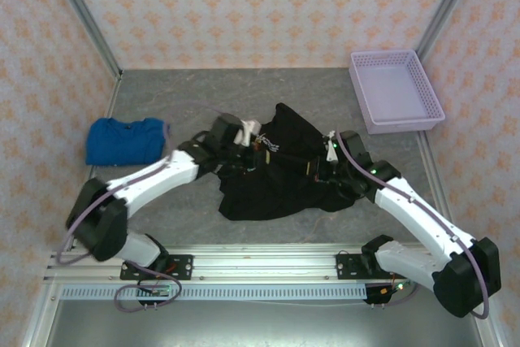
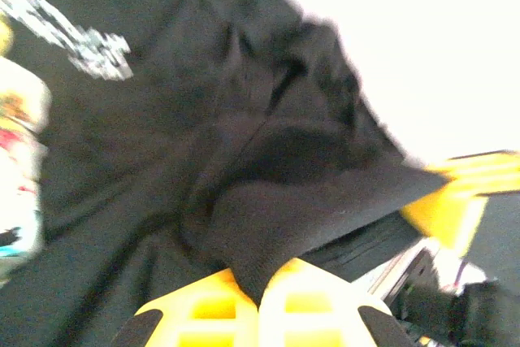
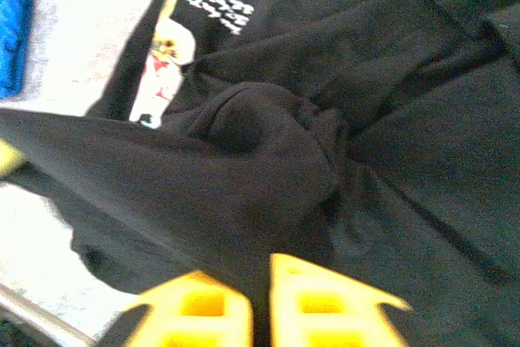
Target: Fold the inside-out t-shirt
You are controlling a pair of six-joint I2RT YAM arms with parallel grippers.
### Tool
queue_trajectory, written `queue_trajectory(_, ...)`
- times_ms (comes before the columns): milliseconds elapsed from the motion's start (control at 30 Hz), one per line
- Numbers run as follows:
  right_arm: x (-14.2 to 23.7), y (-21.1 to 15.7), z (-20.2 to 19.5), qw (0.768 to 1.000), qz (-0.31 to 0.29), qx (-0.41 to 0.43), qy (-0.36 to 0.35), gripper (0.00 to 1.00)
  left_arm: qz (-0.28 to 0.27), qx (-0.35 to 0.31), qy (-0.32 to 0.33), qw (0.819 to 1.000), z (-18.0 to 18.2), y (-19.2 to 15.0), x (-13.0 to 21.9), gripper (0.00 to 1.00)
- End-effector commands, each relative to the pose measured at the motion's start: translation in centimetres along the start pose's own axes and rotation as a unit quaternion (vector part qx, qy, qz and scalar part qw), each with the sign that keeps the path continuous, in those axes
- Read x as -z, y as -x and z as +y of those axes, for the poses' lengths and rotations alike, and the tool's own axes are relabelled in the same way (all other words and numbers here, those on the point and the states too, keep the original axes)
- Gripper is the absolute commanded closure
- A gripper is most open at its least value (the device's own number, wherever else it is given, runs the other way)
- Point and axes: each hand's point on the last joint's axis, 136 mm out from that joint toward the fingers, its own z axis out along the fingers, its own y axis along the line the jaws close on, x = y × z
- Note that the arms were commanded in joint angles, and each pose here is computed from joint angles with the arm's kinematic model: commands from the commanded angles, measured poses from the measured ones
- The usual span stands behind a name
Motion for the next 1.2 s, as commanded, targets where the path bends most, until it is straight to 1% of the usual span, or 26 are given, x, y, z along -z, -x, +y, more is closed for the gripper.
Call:
queue_trajectory(0,1.8,2.6,2.2,0.999,-0.036,0.034,0.016,0.67,-0.068,0.010,0.051,0.996,1.5,2.1,7.4,1.00)
queue_trajectory(33,2.3,2.9,0.8,0.998,-0.049,0.035,-0.027,0.63,-0.081,0.022,0.066,0.994,2.4,2.2,9.1,1.00)
queue_trajectory(67,2.7,3.3,-0.9,0.995,-0.064,0.030,-0.071,0.60,-0.086,0.018,0.077,0.993,3.1,2.2,10.1,1.00)
queue_trajectory(100,3.2,3.6,-3.6,0.987,-0.076,0.021,-0.137,0.58,-0.093,0.028,0.091,0.991,4.0,2.1,11.1,1.00)
queue_trajectory(133,3.4,3.7,-5.5,0.979,-0.081,0.019,-0.188,0.56,-0.095,0.036,0.101,0.990,4.8,1.9,11.7,1.00)
queue_trajectory(167,3.4,3.9,-6.7,0.971,-0.081,0.022,-0.224,0.56,-0.096,0.042,0.107,0.989,5.3,1.8,12.0,1.00)
queue_trajectory(233,1.9,4.0,-7.8,0.964,-0.062,0.028,-0.257,0.54,-0.092,0.052,0.113,0.988,6.1,1.5,12.1,1.00)
queue_trajectory(300,0.1,4.4,-8.3,0.960,-0.043,0.040,-0.273,0.44,-0.091,0.055,0.112,0.988,6.3,1.5,11.9,1.00)
queue_trajectory(333,-0.7,4.8,-8.8,0.956,-0.036,0.050,-0.288,0.43,-0.091,0.056,0.113,0.988,6.4,1.5,11.8,1.00)
queue_trajectory(433,-2.6,6.2,-10.0,0.941,-0.025,0.078,-0.329,0.41,-0.087,0.057,0.110,0.988,6.5,1.5,11.5,1.00)
queue_trajectory(500,-3.9,6.6,-10.5,0.932,-0.008,0.095,-0.349,0.41,-0.085,0.057,0.109,0.989,6.5,1.5,11.4,1.00)
queue_trajectory(600,-5.4,7.2,-12.0,0.913,0.013,0.117,-0.391,0.41,-0.084,0.053,0.111,0.989,6.5,1.6,11.4,1.00)
queue_trajectory(667,-6.6,7.7,-12.6,0.904,0.019,0.129,-0.408,0.42,-0.086,0.048,0.114,0.989,6.6,1.6,11.5,1.00)
queue_trajectory(733,-7.6,8.4,-13.0,0.896,0.024,0.137,-0.422,0.48,-0.086,0.047,0.120,0.988,6.8,1.6,11.7,1.00)
queue_trajectory(833,-8.1,9.3,-14.0,0.878,0.040,0.152,-0.452,0.71,-0.092,0.048,0.132,0.986,7.3,1.8,12.2,1.00)
queue_trajectory(900,-7.5,9.4,-14.3,0.870,0.049,0.161,-0.464,0.81,-0.103,0.051,0.134,0.984,7.5,2.2,12.8,1.00)
queue_trajectory(933,-7.1,9.3,-14.4,0.870,0.051,0.161,-0.464,0.86,-0.109,0.053,0.134,0.984,7.5,2.4,13.1,1.00)
queue_trajectory(1033,-5.4,9.1,-14.1,0.878,0.040,0.152,-0.453,1.00,-0.120,0.056,0.137,0.982,7.7,3.1,13.7,1.00)
queue_trajectory(1067,-4.5,9.3,-13.8,0.883,0.027,0.143,-0.446,1.00,-0.124,0.058,0.142,0.980,7.9,3.3,14.0,1.00)
queue_trajectory(1100,-3.4,9.6,-13.2,0.893,0.009,0.131,-0.431,1.00,-0.132,0.062,0.148,0.978,8.1,3.7,14.5,1.00)
queue_trajectory(1133,-2.4,10.0,-12.7,0.903,-0.010,0.116,-0.413,1.00,-0.141,0.065,0.153,0.976,8.3,4.2,15.0,1.00)
queue_trajectory(1167,-1.4,10.4,-12.0,0.920,-0.030,0.093,-0.380,1.00,-0.154,0.070,0.154,0.973,8.3,4.9,15.8,1.00)
